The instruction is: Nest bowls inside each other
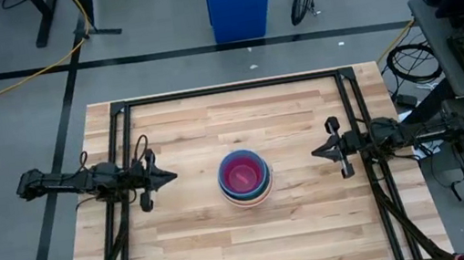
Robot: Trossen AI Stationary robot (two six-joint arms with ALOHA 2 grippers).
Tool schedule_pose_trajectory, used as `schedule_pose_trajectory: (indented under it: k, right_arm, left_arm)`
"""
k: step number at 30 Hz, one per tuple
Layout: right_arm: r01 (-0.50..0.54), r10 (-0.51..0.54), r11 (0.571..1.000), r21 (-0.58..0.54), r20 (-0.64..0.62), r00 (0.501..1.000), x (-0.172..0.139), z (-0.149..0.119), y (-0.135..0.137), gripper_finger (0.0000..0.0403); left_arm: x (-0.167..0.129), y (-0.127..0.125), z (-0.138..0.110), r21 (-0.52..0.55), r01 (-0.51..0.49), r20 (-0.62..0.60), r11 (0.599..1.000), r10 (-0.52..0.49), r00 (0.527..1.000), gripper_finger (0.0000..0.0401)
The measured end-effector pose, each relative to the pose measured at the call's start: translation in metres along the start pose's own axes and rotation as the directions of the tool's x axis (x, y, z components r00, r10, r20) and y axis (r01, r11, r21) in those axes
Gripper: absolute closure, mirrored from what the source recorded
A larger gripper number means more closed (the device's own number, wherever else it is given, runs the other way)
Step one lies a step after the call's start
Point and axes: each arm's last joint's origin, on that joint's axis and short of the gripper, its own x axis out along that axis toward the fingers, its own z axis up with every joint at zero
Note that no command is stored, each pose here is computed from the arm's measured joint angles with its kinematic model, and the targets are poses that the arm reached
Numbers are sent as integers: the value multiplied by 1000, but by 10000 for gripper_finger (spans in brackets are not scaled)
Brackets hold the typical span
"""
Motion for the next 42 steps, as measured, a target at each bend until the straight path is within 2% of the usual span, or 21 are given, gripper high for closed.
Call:
schedule_pose_trajectory:
  k: [11,21,29,42]
  right_arm:
    - [-1,1,1000,7,-1,1000,0,0,0,403]
    - [-1,1,1000,19,-1,1000,0,0,0,403]
    - [-5,5,1000,8,-2,1000,0,0,0,403]
    - [-6,6,999,37,-2,1000,0,0,0,403]
  left_arm:
    - [4,0,-5,37,-4,-65,999,7,998,401]
    - [2,0,-3,79,-6,-34,997,9,999,401]
    - [-1,-1,1,74,24,13,997,-25,1000,401]
    - [-1,-1,1,80,20,14,997,-21,1000,401]
